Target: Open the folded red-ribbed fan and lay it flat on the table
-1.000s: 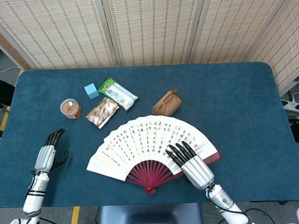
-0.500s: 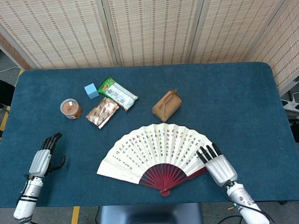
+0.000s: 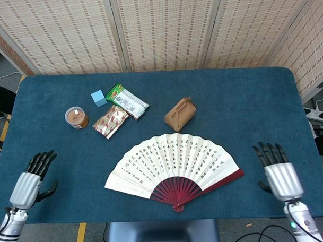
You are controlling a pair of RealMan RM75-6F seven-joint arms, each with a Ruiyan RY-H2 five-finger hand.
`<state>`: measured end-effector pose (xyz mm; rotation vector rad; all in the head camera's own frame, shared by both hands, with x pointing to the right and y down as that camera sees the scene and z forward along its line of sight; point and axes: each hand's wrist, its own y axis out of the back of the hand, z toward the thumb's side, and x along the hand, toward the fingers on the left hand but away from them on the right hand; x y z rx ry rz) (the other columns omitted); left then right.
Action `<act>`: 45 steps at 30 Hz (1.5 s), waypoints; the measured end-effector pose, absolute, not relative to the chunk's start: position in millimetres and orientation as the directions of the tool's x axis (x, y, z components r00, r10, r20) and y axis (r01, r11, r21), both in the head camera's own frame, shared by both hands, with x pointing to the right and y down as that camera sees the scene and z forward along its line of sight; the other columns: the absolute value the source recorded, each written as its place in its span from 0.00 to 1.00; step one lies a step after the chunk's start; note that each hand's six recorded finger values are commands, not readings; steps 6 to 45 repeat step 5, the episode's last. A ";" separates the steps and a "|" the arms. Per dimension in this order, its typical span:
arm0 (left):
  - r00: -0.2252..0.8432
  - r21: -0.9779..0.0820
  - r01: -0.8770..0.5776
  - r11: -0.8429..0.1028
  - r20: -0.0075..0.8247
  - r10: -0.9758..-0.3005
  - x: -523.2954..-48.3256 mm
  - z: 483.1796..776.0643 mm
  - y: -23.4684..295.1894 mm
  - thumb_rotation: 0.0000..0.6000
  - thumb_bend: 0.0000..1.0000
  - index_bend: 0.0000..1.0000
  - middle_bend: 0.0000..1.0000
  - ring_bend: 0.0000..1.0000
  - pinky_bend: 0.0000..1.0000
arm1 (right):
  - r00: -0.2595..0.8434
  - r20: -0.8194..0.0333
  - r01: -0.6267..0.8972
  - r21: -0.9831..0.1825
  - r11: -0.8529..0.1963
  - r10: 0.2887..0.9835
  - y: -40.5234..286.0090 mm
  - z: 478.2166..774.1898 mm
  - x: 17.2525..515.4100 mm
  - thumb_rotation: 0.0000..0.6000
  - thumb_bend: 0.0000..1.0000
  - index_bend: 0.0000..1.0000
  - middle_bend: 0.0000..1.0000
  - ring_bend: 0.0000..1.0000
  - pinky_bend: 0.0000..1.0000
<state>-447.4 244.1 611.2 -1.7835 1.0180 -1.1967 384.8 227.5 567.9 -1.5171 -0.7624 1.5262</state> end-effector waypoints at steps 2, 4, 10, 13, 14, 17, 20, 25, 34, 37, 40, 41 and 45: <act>0.246 -0.918 -0.144 -0.370 0.329 -0.912 -452.2 593.7 250.3 1.00 0.41 0.00 0.00 0.00 0.01 | 0.043 -0.453 -0.100 -0.889 -0.448 0.890 236.8 555.0 408.5 1.00 0.06 0.00 0.00 0.00 0.00; 0.252 -0.930 -0.126 -0.344 0.305 -0.918 -451.9 581.5 254.2 1.00 0.41 0.00 0.00 0.00 0.01 | 0.039 -0.431 -0.064 -0.902 -0.428 0.902 241.7 544.0 422.0 1.00 0.06 0.00 0.00 0.00 0.00; 0.256 -0.935 -0.123 -0.332 0.293 -0.921 -450.5 575.9 256.3 1.00 0.41 0.00 0.00 0.00 0.01 | 0.035 -0.417 -0.059 -0.908 -0.415 0.908 242.6 539.2 427.8 1.00 0.06 0.00 0.00 0.00 0.00; 0.256 -0.935 -0.123 -0.332 0.293 -0.921 -450.5 575.9 256.3 1.00 0.41 0.00 0.00 0.00 0.01 | 0.035 -0.417 -0.059 -0.908 -0.415 0.908 242.6 539.2 427.8 1.00 0.06 0.00 0.00 0.00 0.00; 0.256 -0.935 -0.123 -0.332 0.293 -0.921 -450.5 575.9 256.3 1.00 0.41 0.00 0.00 0.00 0.01 | 0.035 -0.417 -0.059 -0.908 -0.415 0.908 242.6 539.2 427.8 1.00 0.06 0.00 0.00 0.00 0.00; 0.256 -0.935 -0.123 -0.332 0.293 -0.921 -450.5 575.9 256.3 1.00 0.41 0.00 0.00 0.00 0.01 | 0.035 -0.417 -0.059 -0.908 -0.415 0.908 242.6 539.2 427.8 1.00 0.06 0.00 0.00 0.00 0.00; 0.256 -0.935 -0.123 -0.332 0.293 -0.921 -450.5 575.9 256.3 1.00 0.41 0.00 0.00 0.00 0.01 | 0.035 -0.417 -0.059 -0.908 -0.415 0.908 242.6 539.2 427.8 1.00 0.06 0.00 0.00 0.00 0.00; 0.256 -0.935 -0.123 -0.332 0.293 -0.921 -450.5 575.9 256.3 1.00 0.41 0.00 0.00 0.00 0.01 | 0.035 -0.417 -0.059 -0.908 -0.415 0.908 242.6 539.2 427.8 1.00 0.06 0.00 0.00 0.00 0.00; 0.256 -0.935 -0.123 -0.332 0.293 -0.921 -450.5 575.9 256.3 1.00 0.41 0.00 0.00 0.00 0.01 | 0.035 -0.417 -0.059 -0.908 -0.415 0.908 242.6 539.2 427.8 1.00 0.06 0.00 0.00 0.00 0.00; 0.256 -0.935 -0.123 -0.332 0.293 -0.921 -450.5 575.9 256.3 1.00 0.41 0.00 0.00 0.00 0.01 | 0.035 -0.417 -0.059 -0.908 -0.415 0.908 242.6 539.2 427.8 1.00 0.06 0.00 0.00 0.00 0.00; 0.256 -0.935 -0.123 -0.332 0.293 -0.921 -450.5 575.9 256.3 1.00 0.41 0.00 0.00 0.00 0.01 | 0.035 -0.417 -0.059 -0.908 -0.415 0.908 242.6 539.2 427.8 1.00 0.06 0.00 0.00 0.00 0.00; 0.256 -0.935 -0.123 -0.332 0.293 -0.921 -450.5 575.9 256.3 1.00 0.41 0.00 0.00 0.00 0.01 | 0.035 -0.417 -0.059 -0.908 -0.415 0.908 242.6 539.2 427.8 1.00 0.06 0.00 0.00 0.00 0.00; 0.256 -0.935 -0.123 -0.332 0.293 -0.921 -450.5 575.9 256.3 1.00 0.41 0.00 0.00 0.00 0.01 | 0.035 -0.417 -0.059 -0.908 -0.415 0.908 242.6 539.2 427.8 1.00 0.06 0.00 0.00 0.00 0.00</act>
